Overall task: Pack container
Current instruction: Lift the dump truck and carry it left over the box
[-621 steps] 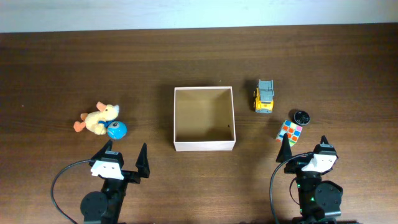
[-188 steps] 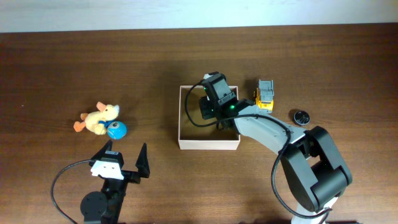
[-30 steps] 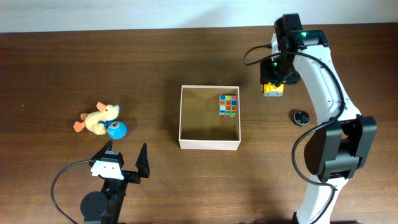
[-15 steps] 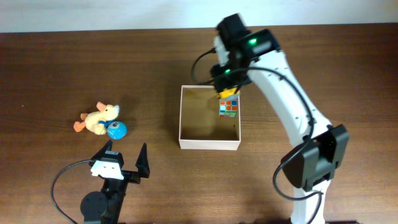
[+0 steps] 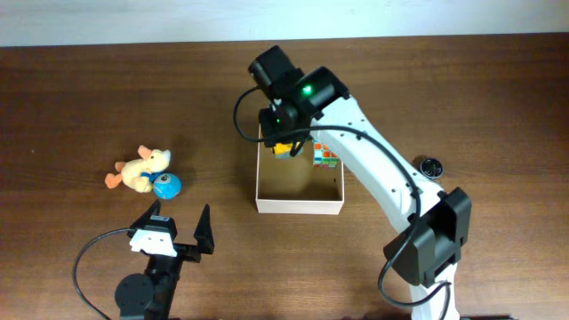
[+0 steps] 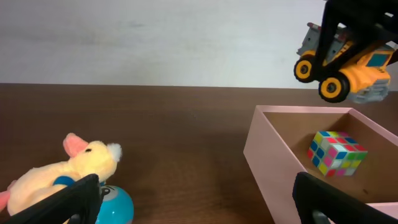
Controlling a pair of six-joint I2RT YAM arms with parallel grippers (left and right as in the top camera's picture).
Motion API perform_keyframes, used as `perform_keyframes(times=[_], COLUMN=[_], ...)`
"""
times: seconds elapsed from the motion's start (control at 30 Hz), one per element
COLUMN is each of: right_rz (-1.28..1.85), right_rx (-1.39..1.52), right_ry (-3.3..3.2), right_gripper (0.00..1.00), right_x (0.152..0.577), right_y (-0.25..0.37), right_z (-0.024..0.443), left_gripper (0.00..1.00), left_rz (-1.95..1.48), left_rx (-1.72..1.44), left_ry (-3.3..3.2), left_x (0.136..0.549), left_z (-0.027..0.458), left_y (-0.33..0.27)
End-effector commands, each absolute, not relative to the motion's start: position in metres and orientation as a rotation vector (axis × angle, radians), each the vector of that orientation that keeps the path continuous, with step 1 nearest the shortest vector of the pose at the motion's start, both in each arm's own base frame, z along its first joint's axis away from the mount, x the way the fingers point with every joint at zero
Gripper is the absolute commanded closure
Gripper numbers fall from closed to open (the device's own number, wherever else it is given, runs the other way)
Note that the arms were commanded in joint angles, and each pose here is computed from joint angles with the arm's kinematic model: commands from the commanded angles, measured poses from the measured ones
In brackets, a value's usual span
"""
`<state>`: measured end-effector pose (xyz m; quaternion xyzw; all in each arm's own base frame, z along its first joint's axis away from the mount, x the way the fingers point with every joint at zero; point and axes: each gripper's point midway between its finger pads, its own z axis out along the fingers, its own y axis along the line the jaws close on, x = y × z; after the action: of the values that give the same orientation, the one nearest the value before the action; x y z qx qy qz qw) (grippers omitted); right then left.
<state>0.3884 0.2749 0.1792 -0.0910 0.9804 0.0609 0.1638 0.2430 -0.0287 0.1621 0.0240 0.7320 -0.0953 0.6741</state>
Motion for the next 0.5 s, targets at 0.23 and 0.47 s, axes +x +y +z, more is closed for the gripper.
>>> perform_keyframes(times=[0.23,0.47], right_rz=[0.029,0.038], right_rx=[0.056,0.087], right_ry=[2.792,2.811], right_gripper=[0.44,0.44], right_x=[0.394,0.395], right_y=[0.273,0.277], right_z=[0.141,0.104], left_gripper=[0.01,0.01], left_rz=[-0.211,-0.211], left_rx=[0.083,0.083], left_ry=[1.640,1.640], left_x=[0.242,0.242], left_z=[0.162,0.162], left_y=[-0.032,-0.032])
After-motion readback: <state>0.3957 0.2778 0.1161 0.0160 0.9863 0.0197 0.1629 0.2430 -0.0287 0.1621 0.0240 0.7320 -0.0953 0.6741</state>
